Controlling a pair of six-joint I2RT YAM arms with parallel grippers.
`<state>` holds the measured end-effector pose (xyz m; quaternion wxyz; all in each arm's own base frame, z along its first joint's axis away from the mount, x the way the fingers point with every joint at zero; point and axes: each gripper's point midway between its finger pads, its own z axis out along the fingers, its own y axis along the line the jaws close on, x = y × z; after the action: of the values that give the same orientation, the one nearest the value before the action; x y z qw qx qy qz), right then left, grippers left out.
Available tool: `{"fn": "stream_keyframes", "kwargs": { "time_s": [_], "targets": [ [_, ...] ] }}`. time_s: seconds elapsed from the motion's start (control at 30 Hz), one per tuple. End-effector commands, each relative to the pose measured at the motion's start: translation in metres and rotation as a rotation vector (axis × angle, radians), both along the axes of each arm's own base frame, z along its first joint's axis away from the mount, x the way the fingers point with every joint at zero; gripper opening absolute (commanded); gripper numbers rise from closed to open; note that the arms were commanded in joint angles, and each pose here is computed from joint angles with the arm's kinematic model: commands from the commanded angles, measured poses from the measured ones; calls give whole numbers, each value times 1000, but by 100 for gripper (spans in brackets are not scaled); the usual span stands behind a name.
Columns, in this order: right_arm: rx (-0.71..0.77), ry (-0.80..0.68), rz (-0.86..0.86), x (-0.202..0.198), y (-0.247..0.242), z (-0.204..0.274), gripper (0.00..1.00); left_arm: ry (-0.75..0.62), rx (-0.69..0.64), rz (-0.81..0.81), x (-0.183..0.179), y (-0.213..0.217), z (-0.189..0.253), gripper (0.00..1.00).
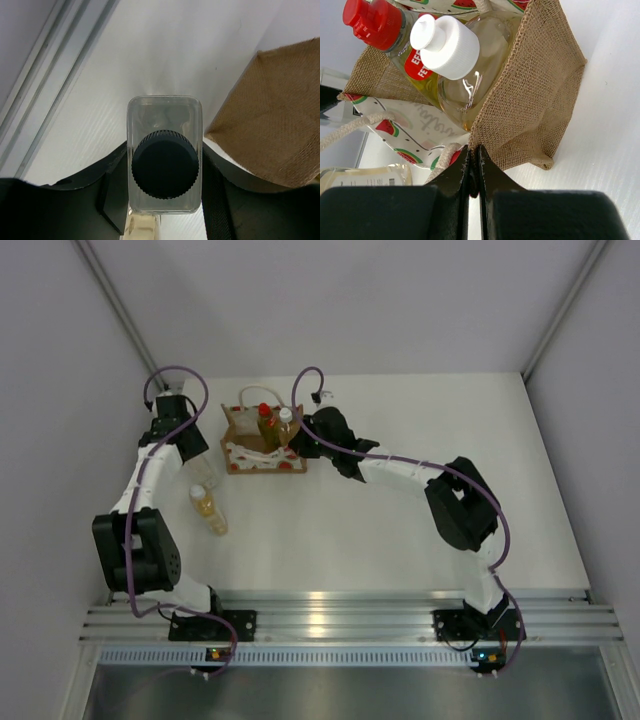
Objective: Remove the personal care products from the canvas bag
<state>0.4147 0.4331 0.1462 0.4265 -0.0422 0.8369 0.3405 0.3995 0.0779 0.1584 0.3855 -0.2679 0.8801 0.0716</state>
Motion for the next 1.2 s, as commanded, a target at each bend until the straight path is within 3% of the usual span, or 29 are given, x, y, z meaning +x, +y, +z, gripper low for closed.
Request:
{"fn": "stream_keyframes", "kwargs": {
  "time_s": [0.0, 0.47, 0.73, 0.77, 0.83, 0.87, 1.1, 1.17],
  "targets": [
    [-132, 101, 6, -9, -21, -39, 0, -150, 24, 3, 31, 5, 38, 33],
    [-134, 97, 5, -9, -22, -38, 0, -135, 19, -38, 36, 1, 56, 74],
    [-144, 87, -5, -9, -27, -36, 0, -238, -42, -114, 36, -18, 99, 81],
    [-142, 84, -6, -9, -27, -34, 0, -263, -77, -159, 38, -30, 106, 82],
    [-143, 81, -5, -10, -27, -33, 0, -317, -90, -211, 38, -48, 130, 95],
    [-142, 82, -5, -9, -28, -33, 0, -346, -88, -258, 41, -67, 143, 96],
    [-140, 80, -9, -13, -31, -29, 0, -486, -82, -579, 36, -169, 199, 94],
    [-136, 79, -14, -13, -32, -26, 0, -477, -89, -637, 36, -188, 196, 91]
  ]
}}
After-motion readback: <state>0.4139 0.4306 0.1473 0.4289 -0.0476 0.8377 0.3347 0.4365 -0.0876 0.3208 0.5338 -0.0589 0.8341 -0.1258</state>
